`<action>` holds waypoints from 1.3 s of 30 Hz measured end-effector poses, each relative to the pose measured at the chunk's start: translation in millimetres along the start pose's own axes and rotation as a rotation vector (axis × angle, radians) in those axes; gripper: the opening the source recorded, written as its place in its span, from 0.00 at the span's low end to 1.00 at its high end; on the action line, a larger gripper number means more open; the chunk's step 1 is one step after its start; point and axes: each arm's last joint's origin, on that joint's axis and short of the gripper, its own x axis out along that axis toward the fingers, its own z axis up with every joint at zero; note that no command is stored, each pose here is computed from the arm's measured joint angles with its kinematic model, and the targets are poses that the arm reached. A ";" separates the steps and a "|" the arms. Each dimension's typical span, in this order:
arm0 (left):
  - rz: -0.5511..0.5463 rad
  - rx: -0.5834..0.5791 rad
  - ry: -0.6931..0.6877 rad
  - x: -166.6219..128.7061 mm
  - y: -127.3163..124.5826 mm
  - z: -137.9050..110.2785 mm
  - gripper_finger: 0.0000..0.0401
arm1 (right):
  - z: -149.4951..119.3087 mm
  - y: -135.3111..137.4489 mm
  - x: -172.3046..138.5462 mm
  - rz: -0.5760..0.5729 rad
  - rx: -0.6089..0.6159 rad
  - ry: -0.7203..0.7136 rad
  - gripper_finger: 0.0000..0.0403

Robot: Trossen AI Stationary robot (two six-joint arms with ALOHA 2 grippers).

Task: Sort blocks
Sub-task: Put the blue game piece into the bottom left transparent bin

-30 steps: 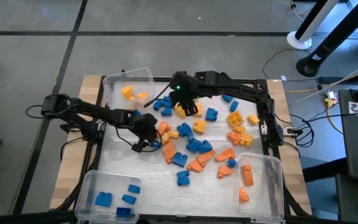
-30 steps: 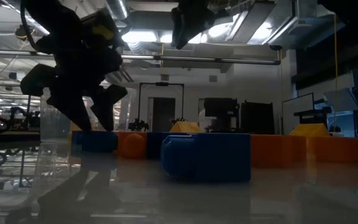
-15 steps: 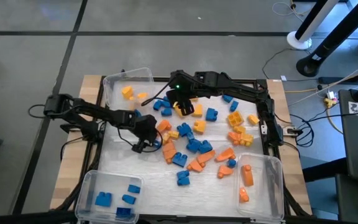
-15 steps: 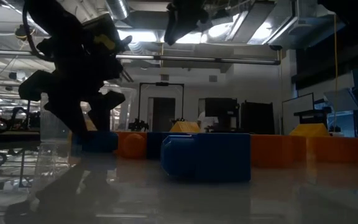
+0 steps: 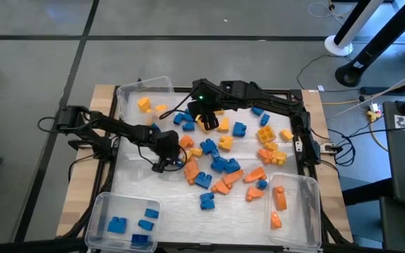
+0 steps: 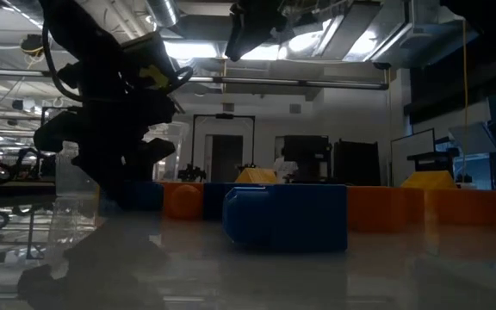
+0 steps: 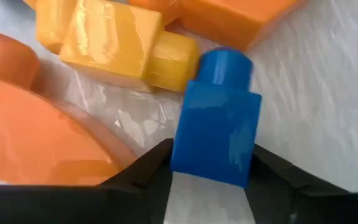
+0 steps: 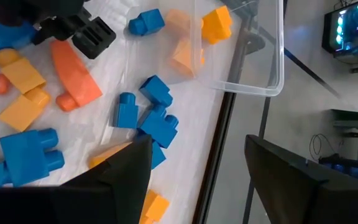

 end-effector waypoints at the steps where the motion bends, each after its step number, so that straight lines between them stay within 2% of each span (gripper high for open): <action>1: 0.003 0.001 -0.004 -1.4 -0.1 0.2 0.35 | 0.0 0.0 0.0 0.000 0.000 0.000 0.64; 3: 0.001 0.001 -0.005 -6.0 -1.4 -0.4 0.29 | -0.1 0.1 0.0 0.001 0.000 0.000 0.64; 11: 0.018 -0.011 -0.058 -42.3 -4.5 8.0 0.28 | -0.2 0.2 0.0 0.002 -0.001 0.003 0.64; 15: 0.005 -0.066 -0.074 -75.4 -9.9 10.4 0.28 | -1.1 0.9 0.0 0.009 -0.003 0.011 0.64; 20: -0.089 -0.131 -0.137 -123.1 -24.8 4.4 0.28 | -5.3 4.2 -0.2 0.042 -0.003 0.055 0.64; 27: -0.148 -0.126 -0.307 -180.7 -55.2 -8.0 0.28 | -11.4 9.5 -0.9 0.083 0.103 0.128 0.64; 34: -0.278 -0.107 -0.377 -200.1 -85.2 -16.8 0.28 | -20.4 23.0 21.3 0.125 0.248 0.224 0.64; 39: -0.328 -0.047 -0.311 -192.0 -106.6 -10.8 0.28 | -35.0 42.5 48.8 0.179 0.267 0.333 0.64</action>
